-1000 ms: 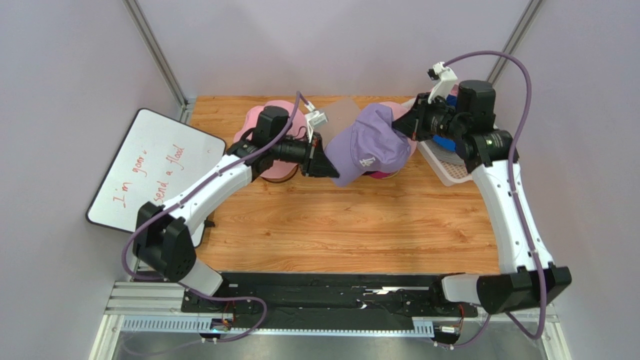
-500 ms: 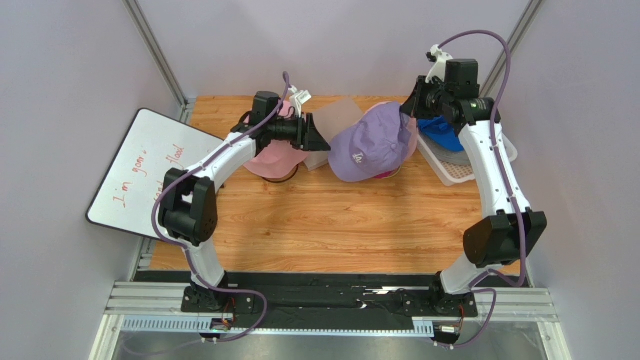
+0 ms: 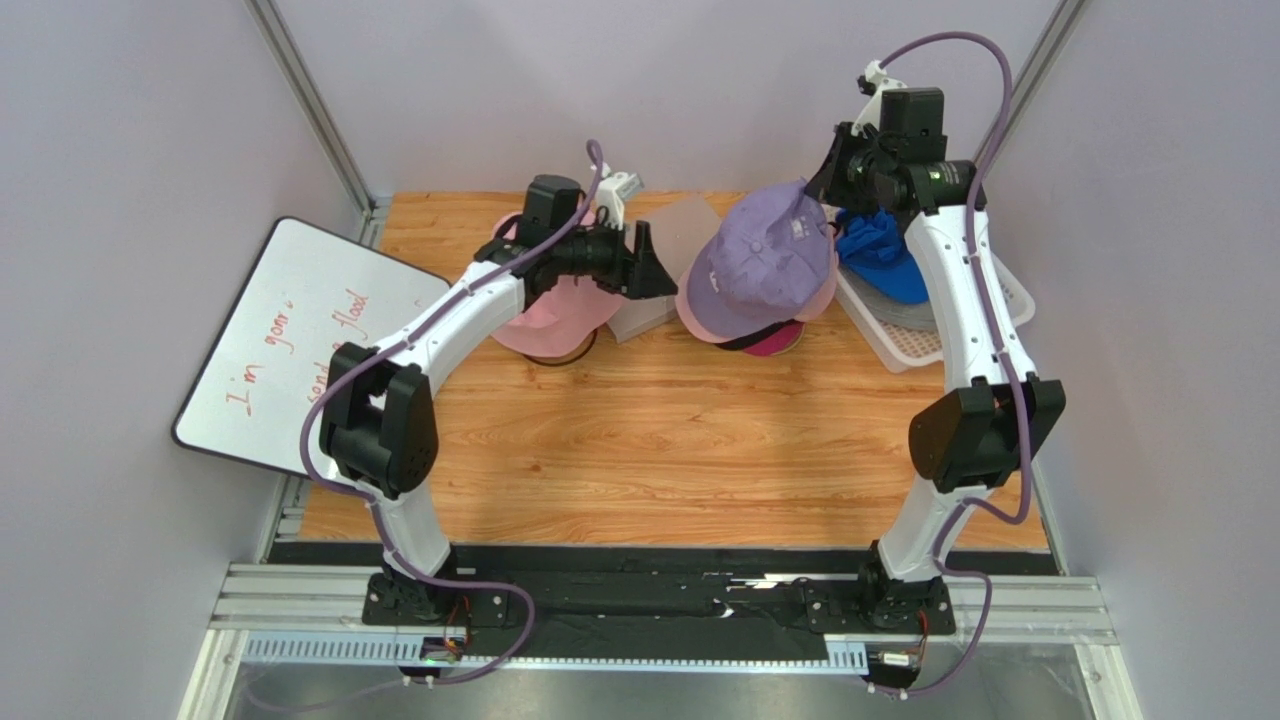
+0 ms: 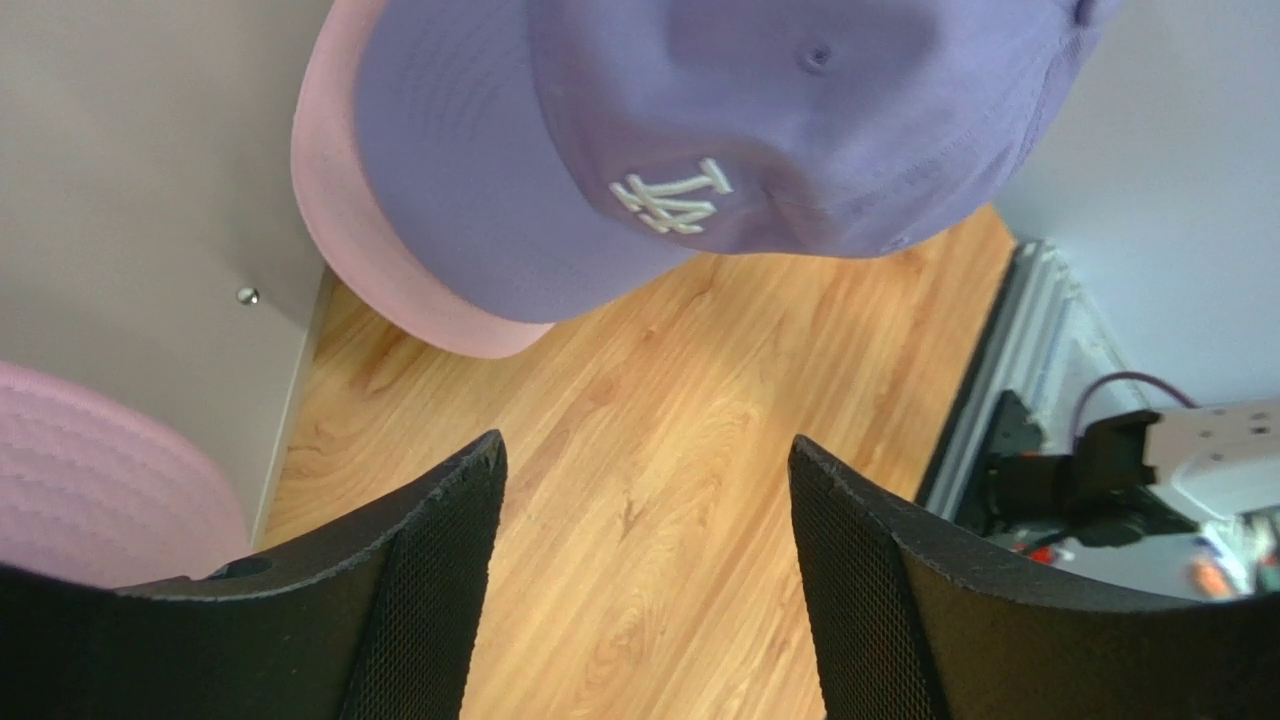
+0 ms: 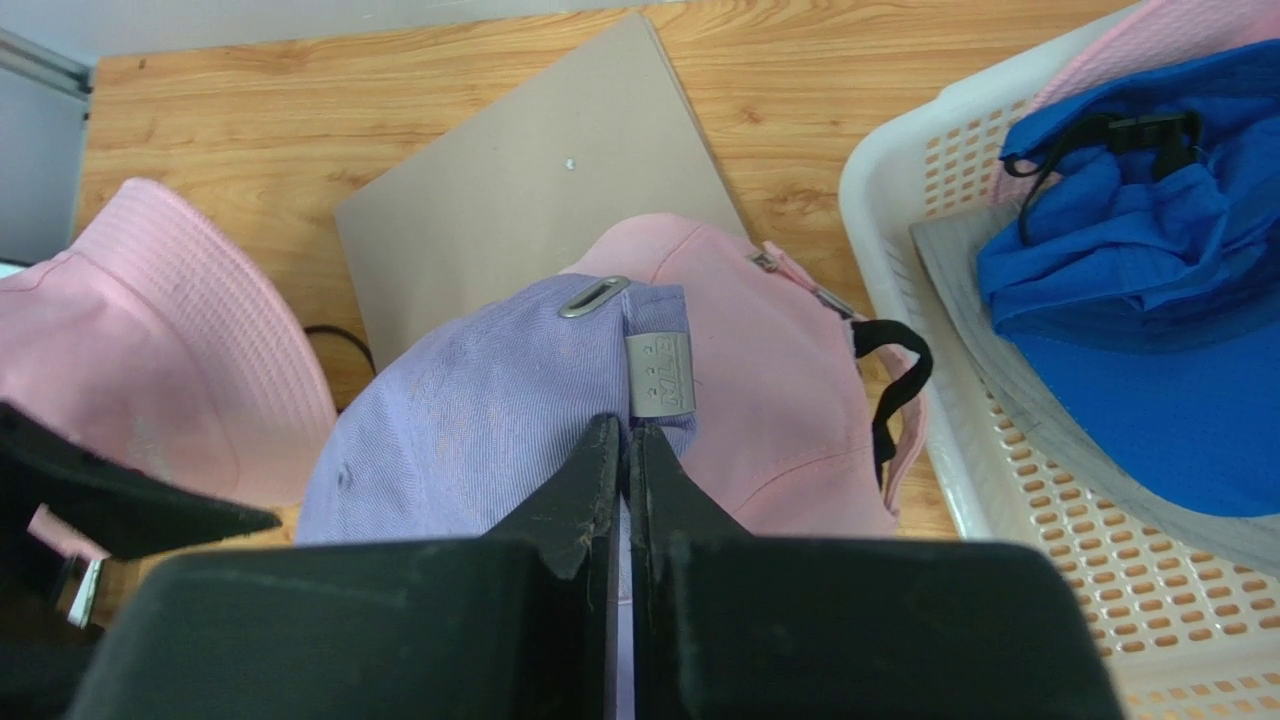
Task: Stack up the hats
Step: Stack the hat on the hat.
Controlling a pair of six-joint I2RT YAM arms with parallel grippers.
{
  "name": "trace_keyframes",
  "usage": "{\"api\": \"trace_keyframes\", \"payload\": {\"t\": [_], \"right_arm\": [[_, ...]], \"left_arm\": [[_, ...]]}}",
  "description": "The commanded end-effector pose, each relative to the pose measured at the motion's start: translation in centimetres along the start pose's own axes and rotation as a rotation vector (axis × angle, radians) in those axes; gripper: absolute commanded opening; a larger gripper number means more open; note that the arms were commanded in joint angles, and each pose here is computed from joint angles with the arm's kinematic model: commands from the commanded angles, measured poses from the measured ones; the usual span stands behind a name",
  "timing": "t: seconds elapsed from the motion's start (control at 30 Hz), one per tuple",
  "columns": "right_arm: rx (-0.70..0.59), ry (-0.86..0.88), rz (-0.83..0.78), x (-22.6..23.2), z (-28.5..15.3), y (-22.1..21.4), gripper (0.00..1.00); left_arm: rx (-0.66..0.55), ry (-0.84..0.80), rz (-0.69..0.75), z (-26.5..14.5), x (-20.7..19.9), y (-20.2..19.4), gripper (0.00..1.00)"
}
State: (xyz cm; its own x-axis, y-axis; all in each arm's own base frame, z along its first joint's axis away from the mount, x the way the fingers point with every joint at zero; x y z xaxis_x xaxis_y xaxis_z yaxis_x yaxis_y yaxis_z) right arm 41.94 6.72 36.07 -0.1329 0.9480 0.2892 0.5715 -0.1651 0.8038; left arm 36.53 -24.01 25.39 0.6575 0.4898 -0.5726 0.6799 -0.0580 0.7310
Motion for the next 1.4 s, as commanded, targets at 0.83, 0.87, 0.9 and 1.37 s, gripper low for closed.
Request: {"api": "trace_keyframes", "payload": {"t": [0.83, 0.87, 0.9, 1.37], "right_arm": [[0.121, -0.229, 0.071, -8.0, 3.8, -3.6, 0.00], [0.128, -0.227, 0.072, -8.1, 4.0, -3.8, 0.00], [0.133, -0.223, 0.073, -8.1, 4.1, -3.9, 0.00], [0.085, -0.145, 0.069, -6.1, 0.9, -2.6, 0.00]], "left_arm": [[-0.294, 0.196, 0.417, 8.5, -10.5, 8.7, 0.84], [-0.293, 0.198, 0.418, 9.1, -10.2, 8.8, 0.84], [-0.294, 0.196, 0.419, 9.4, -10.1, 8.9, 0.84], [-0.317, 0.231, 0.426, 10.7, -8.4, 8.2, 0.39]]}}
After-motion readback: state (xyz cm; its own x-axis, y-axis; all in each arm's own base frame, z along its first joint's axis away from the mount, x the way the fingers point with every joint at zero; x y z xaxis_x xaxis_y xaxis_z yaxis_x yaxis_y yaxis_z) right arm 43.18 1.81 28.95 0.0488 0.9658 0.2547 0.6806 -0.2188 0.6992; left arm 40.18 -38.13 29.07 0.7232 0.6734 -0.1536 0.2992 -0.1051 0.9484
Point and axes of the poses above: each gripper's point midway between its finger pads, its own z axis out along the fingers, its own x axis along the line the jaws close on, y = z × x, the point moved 8 cm from there along -z, back along the fingers, and after that the axes turned 2 degrees about -z, right-handed, at the moved point
